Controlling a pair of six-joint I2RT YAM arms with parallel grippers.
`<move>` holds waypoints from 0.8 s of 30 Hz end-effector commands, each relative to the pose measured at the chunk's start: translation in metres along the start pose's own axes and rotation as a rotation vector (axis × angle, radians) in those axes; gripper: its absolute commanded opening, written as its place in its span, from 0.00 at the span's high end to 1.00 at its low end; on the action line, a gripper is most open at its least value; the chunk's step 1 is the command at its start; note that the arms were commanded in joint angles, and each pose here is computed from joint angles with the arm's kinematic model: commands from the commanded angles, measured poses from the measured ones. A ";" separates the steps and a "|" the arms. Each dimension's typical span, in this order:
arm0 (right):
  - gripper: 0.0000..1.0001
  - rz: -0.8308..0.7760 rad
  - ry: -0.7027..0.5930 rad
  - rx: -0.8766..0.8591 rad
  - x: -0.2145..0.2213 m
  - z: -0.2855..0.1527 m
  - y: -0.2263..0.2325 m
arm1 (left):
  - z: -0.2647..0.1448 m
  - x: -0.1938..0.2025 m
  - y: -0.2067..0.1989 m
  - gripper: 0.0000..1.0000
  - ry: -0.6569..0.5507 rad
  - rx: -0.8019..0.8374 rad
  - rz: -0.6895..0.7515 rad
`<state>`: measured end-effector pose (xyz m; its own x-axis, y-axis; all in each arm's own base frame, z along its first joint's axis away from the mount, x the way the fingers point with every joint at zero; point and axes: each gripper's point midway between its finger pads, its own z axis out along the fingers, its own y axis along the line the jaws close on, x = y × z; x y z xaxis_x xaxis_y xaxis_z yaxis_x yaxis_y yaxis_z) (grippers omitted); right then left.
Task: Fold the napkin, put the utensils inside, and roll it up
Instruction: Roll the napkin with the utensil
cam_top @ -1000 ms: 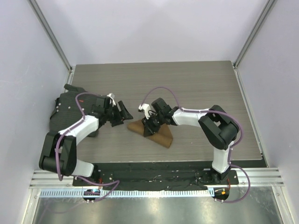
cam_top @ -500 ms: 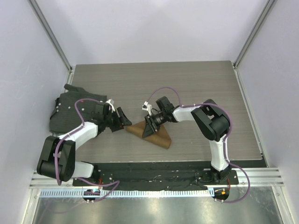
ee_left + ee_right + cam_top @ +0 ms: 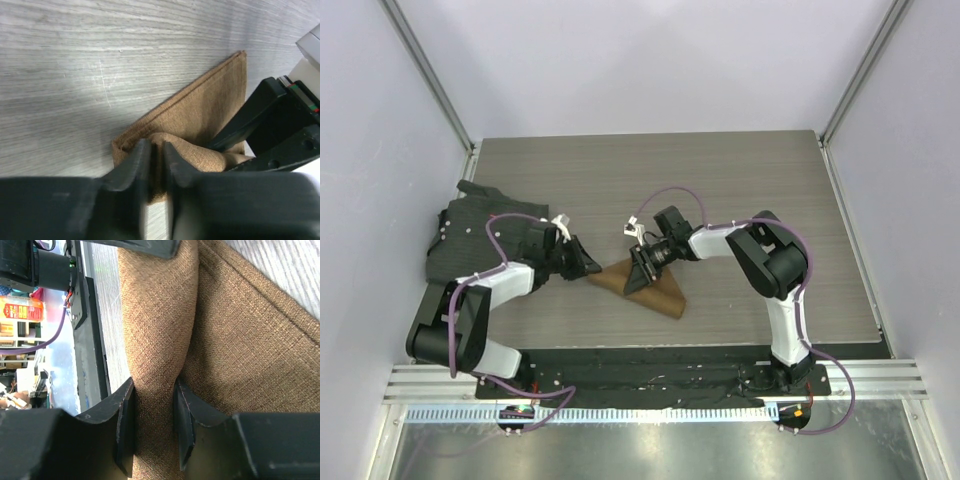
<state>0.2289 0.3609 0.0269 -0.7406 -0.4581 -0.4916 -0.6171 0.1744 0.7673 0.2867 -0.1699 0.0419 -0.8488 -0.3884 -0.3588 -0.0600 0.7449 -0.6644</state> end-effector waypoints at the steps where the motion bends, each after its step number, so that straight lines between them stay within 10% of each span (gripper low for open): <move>1: 0.64 -0.028 -0.020 0.137 -0.012 -0.006 -0.013 | 0.005 -0.007 -0.010 0.87 -0.018 0.050 0.024; 13: 0.33 -0.280 -0.163 0.476 -0.078 -0.059 0.021 | 0.009 0.004 -0.003 1.00 0.080 -0.006 -0.027; 24: 0.25 -0.666 -0.057 0.864 -0.067 -0.038 0.036 | 0.007 0.011 0.003 1.00 0.151 -0.073 -0.085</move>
<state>0.2465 0.3775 0.1017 -0.2993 -0.5759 -0.7608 -0.9100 0.4121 0.0460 0.2851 -0.1737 0.0287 -0.8944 -0.3788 -0.2378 -0.1474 0.7517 -0.6428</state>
